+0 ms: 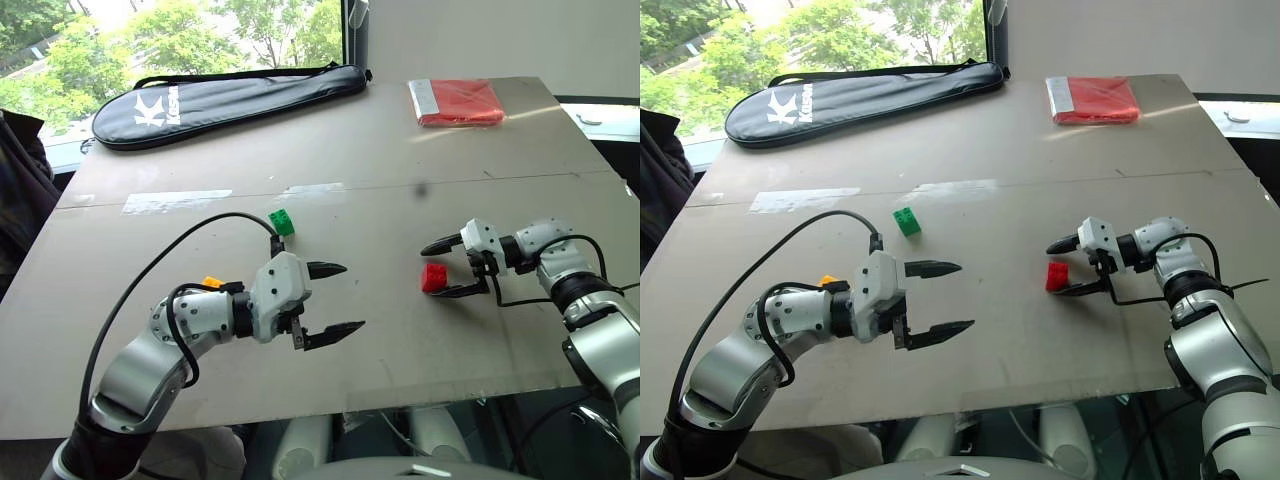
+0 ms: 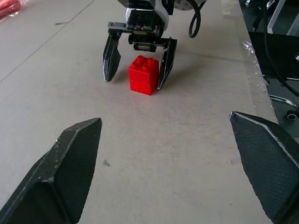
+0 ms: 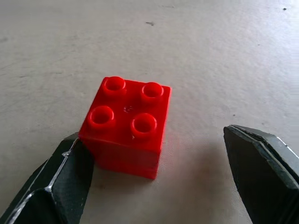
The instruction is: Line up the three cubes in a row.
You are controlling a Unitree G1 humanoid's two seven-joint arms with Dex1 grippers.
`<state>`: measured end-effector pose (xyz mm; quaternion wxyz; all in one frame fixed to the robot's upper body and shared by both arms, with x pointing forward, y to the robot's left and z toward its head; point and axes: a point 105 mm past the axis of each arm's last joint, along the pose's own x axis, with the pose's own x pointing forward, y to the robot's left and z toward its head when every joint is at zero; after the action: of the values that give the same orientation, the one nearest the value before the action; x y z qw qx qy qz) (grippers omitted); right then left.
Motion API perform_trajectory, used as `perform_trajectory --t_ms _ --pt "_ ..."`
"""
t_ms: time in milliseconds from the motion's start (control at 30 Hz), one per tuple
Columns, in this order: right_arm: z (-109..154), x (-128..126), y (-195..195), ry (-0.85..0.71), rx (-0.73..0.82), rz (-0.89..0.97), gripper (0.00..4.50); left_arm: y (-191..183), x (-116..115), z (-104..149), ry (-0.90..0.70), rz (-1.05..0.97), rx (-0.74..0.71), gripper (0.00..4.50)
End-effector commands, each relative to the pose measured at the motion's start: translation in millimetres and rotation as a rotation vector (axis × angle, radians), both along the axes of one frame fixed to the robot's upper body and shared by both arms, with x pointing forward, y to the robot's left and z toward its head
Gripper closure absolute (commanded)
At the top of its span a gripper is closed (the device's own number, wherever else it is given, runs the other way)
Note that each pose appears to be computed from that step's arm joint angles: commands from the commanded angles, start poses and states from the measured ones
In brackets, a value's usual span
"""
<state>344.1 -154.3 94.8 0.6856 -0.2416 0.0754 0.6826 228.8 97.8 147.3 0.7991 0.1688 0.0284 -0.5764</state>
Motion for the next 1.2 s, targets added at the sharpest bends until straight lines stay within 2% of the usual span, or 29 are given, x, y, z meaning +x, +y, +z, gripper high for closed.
perform_trajectory --t_ms 33,467,567,667,767,900,1033,1133,1200 --pt "14 2 -7 -0.04 0.007 0.015 0.1 -1 -4 9 -0.037 -0.019 -0.009 0.0" --pt "17 0 -16 -0.078 -0.042 0.022 0.1 4 -5 5 -0.033 0.01 -0.025 0.0" --pt "31 -1 -31 -0.159 -0.08 0.02 0.1 13 -14 20 -0.015 0.079 -0.147 0.0" --pt "55 -4 -43 -0.199 -0.018 -0.014 0.1 21 -31 23 -0.014 0.152 -0.217 0.0" --pt "67 -16 -46 -0.178 0.049 -0.009 0.1 34 -33 21 -0.032 0.308 -0.305 0.0" --pt "81 -41 -45 -0.099 0.261 -0.004 0.1 71 -33 6 -0.069 0.645 -0.388 0.0" --pt "77 -66 -44 -0.045 0.427 -0.084 0.1 128 -43 -31 -0.111 1.011 -0.298 0.0" --pt "75 -79 -43 -0.034 0.488 -0.154 0.1 148 -48 -41 -0.14 1.104 -0.235 0.0" --pt "73 -84 -42 -0.038 0.497 -0.205 0.1 153 -43 -42 -0.156 1.115 -0.214 0.0"
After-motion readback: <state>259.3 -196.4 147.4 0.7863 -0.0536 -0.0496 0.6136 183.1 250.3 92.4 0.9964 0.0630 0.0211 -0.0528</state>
